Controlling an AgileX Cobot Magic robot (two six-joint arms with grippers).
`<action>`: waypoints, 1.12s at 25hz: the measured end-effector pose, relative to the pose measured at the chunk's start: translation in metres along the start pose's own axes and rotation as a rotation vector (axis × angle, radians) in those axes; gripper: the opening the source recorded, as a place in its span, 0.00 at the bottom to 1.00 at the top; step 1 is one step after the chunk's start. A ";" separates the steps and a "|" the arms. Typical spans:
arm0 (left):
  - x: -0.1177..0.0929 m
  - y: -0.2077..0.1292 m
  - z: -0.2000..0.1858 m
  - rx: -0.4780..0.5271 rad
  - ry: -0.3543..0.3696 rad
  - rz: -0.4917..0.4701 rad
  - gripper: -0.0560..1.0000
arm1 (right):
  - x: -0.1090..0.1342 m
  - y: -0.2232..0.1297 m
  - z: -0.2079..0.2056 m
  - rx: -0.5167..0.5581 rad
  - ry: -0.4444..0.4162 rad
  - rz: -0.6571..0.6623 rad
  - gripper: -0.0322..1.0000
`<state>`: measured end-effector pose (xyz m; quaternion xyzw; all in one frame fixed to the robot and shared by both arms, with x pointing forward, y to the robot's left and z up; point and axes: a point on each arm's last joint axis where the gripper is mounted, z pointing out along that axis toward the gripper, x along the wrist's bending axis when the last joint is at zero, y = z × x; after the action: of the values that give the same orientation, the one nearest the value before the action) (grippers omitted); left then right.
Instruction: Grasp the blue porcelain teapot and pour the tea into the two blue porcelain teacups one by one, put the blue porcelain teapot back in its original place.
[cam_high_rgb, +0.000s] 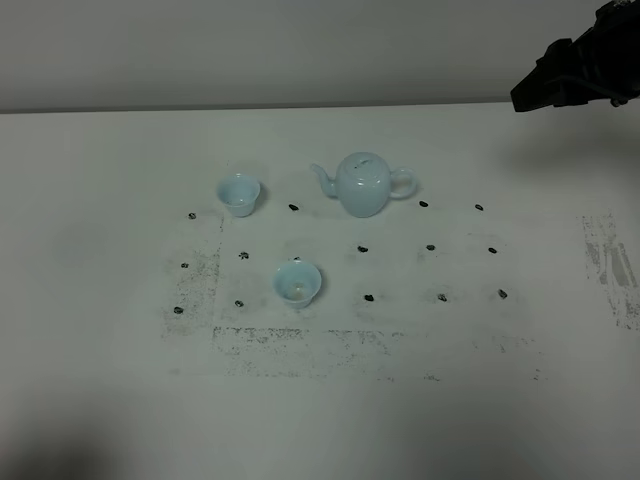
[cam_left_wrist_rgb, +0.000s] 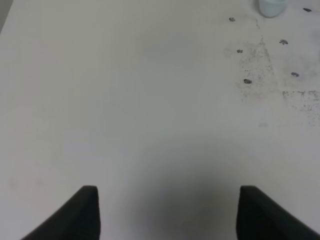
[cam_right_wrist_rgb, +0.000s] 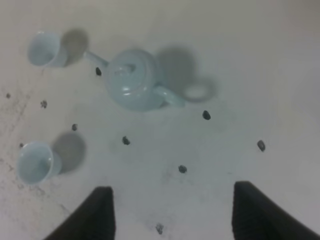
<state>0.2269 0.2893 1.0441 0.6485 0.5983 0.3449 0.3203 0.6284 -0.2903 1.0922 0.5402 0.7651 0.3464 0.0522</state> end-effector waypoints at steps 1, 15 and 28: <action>0.000 0.000 0.000 0.000 0.000 0.000 0.58 | 0.001 0.001 0.000 -0.008 0.001 -0.014 0.55; 0.000 0.000 0.000 0.000 0.000 0.003 0.58 | 0.049 0.028 0.042 -0.164 -0.086 -0.283 0.55; 0.000 0.000 0.000 0.000 0.000 0.003 0.58 | 0.015 0.023 0.128 -0.165 -0.315 -0.389 0.55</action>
<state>0.2269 0.2893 1.0441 0.6492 0.5975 0.3453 0.3198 0.6986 -0.2124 1.0132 0.4241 0.8063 0.3027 0.2800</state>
